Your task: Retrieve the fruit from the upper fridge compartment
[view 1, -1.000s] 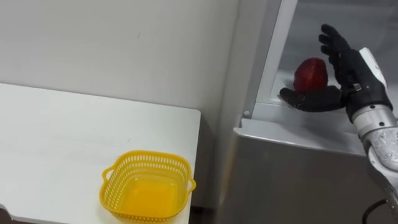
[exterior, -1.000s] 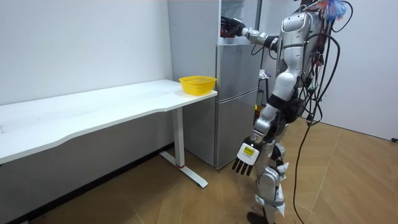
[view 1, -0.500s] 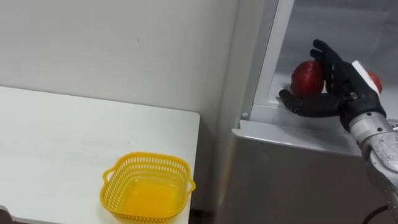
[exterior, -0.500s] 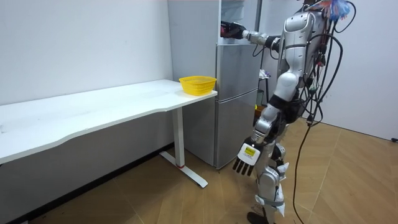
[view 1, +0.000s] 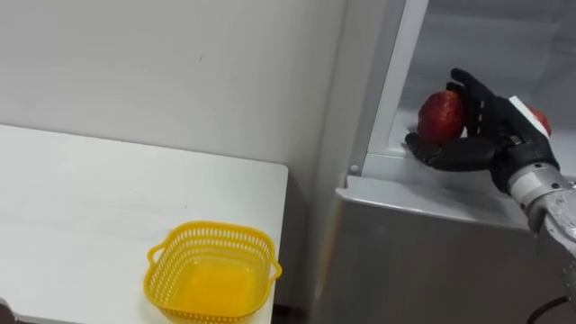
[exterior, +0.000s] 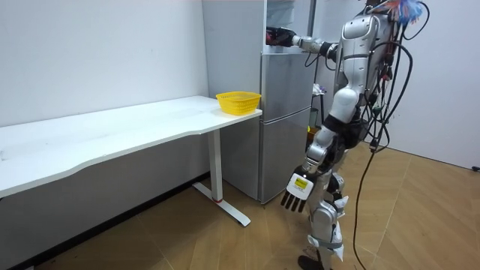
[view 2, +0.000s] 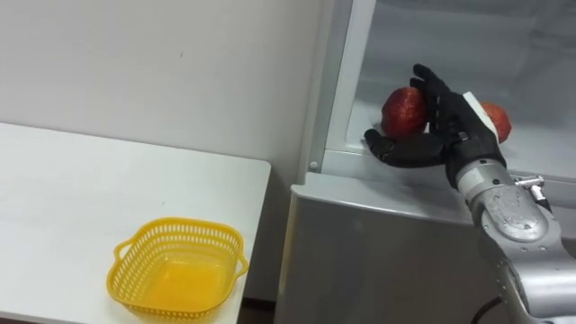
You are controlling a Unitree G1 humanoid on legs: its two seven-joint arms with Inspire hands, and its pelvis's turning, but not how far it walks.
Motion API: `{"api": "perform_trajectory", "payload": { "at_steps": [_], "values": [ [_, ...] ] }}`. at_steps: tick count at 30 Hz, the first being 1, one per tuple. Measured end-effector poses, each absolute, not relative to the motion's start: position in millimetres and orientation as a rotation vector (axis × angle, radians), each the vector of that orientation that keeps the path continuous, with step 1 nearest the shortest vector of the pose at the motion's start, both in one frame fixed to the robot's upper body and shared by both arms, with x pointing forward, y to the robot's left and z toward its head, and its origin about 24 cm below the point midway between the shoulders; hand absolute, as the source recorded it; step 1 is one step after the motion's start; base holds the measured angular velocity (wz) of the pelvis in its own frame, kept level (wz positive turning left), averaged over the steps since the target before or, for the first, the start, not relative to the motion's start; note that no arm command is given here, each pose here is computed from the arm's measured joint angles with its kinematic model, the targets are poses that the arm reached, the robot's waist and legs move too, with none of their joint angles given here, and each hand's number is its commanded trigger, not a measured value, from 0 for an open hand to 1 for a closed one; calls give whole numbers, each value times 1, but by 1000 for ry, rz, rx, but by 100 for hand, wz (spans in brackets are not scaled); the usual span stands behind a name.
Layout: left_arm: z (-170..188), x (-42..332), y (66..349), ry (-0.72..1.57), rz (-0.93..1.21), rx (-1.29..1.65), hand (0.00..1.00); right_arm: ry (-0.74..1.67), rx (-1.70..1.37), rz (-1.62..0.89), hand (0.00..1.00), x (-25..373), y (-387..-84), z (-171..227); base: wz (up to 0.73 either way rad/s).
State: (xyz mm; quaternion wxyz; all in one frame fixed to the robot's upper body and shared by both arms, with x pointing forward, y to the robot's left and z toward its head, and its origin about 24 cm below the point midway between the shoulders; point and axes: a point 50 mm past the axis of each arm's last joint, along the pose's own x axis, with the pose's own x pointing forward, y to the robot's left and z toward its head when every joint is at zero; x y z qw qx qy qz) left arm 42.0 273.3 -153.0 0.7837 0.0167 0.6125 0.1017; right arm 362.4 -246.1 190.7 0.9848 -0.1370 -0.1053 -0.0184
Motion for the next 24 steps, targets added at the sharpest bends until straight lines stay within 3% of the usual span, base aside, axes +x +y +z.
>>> {"api": "perform_trajectory", "payload": {
  "at_steps": [24],
  "values": [
    [-153, 40, 274, 1347, 228, 38, 0, -215, -233, -66, 100, 364, -248, 196, 1]
  ]
}}
